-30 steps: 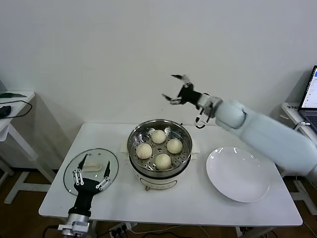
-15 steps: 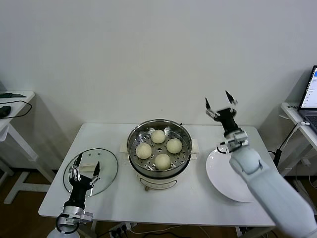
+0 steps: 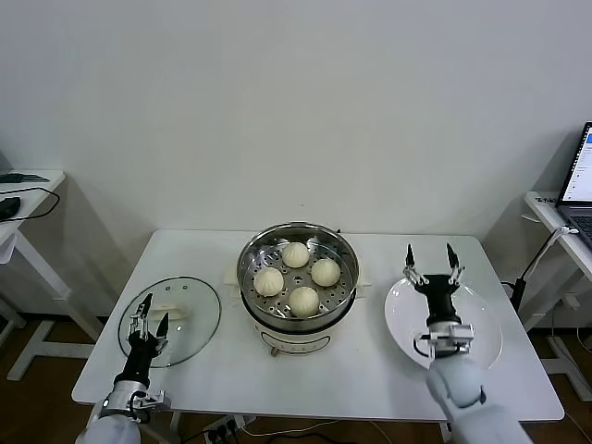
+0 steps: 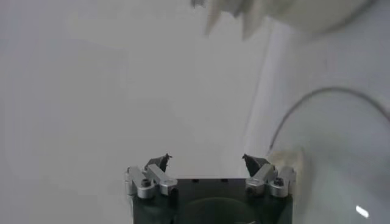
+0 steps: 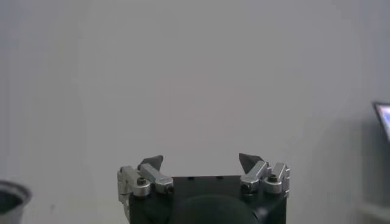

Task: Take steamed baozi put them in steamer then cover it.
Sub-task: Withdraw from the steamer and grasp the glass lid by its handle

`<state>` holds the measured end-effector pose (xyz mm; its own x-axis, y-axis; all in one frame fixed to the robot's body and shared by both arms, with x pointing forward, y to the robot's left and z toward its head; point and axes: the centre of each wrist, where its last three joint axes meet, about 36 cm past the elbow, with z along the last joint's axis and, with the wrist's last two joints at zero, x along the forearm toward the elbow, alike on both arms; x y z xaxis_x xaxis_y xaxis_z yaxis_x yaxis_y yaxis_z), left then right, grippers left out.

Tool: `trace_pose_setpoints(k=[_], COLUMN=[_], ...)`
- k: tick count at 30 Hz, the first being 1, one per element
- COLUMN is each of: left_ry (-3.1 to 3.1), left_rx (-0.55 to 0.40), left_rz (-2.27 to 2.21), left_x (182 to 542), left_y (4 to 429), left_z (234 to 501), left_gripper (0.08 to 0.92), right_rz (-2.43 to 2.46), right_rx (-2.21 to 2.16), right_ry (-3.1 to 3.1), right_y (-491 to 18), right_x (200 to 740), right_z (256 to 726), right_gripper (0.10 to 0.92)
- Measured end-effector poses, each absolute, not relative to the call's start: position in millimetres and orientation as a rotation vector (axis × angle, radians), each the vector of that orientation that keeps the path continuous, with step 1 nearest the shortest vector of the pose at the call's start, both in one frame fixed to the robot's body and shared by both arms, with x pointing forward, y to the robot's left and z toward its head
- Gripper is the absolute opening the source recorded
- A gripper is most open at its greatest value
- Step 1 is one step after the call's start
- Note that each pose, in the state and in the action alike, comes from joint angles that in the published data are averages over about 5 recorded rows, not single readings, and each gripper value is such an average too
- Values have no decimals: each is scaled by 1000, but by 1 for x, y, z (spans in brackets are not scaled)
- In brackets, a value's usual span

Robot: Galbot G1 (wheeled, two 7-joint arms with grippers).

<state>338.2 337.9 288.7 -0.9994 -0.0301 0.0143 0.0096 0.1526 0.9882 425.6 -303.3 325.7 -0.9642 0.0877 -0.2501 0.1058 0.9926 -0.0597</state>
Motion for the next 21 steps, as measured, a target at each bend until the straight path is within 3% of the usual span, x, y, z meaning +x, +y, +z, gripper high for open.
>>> trace_pose_setpoints(k=[21], left_ry=[-2179], left_rx=[-23], left_rz=[-2183], left_x=[366], left_y=[348], left_z=[264], left_gripper=[823], right_rz=[-36], right_rx=[258], right_ry=[2927], right_y=[-287], right_x=[377], right_z=[296], right_gripper=[823])
